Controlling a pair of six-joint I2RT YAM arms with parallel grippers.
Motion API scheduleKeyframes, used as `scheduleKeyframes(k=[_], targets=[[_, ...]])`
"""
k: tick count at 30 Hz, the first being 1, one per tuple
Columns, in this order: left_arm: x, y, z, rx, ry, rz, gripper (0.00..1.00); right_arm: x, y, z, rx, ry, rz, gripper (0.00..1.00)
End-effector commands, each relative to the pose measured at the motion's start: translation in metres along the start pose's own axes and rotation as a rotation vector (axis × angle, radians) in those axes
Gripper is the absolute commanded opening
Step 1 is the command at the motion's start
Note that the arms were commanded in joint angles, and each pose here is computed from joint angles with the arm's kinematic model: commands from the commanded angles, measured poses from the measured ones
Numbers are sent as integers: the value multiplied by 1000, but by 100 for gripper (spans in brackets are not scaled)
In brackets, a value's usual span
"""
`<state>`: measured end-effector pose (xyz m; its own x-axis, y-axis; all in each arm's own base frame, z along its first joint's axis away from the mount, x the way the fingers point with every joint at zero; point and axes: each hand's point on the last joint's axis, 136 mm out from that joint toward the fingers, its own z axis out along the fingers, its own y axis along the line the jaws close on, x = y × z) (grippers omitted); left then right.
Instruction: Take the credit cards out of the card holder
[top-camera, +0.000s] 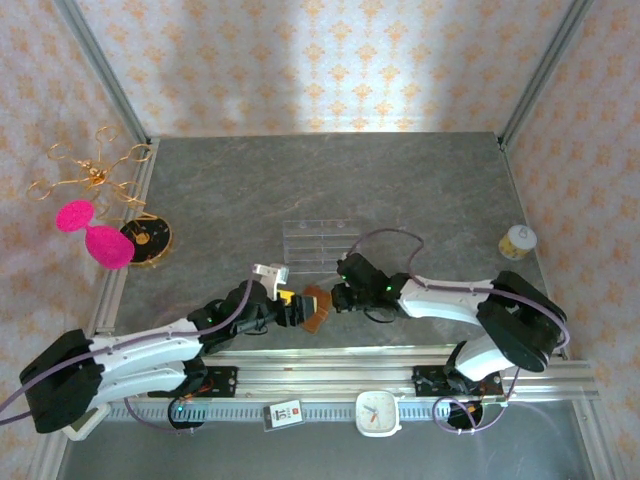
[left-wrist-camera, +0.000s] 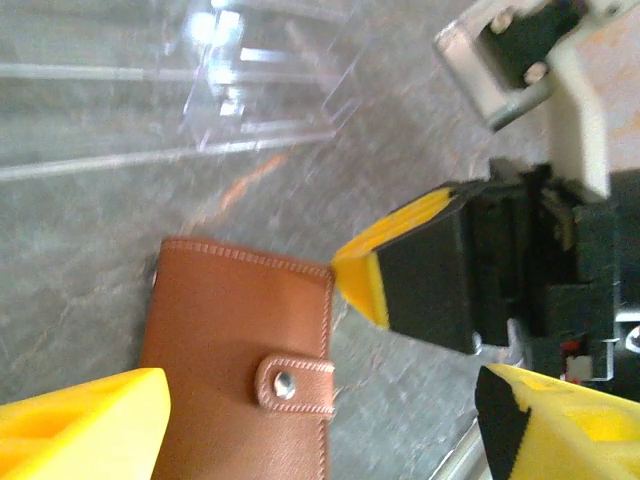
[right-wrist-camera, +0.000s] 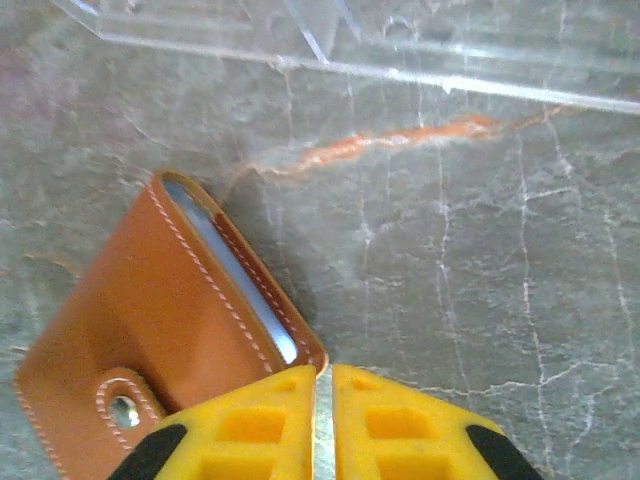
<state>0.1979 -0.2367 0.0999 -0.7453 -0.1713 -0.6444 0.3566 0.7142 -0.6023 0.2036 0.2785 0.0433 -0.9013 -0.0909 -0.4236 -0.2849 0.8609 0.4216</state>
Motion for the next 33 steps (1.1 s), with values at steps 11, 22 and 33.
scheduleKeyframes(k=[11, 22, 33], targets=[[-37, 3, -26, -60, -183, 43, 88, -21, 15, -10, -170, -160, 321, 35], [-39, 3, -32, -30, -225, 27, 90, 1, 16, 18, -136, -84, 318, 37], [-31, -2, -30, 17, -202, 27, 90, 0, 10, 23, -90, -86, 198, 0]])
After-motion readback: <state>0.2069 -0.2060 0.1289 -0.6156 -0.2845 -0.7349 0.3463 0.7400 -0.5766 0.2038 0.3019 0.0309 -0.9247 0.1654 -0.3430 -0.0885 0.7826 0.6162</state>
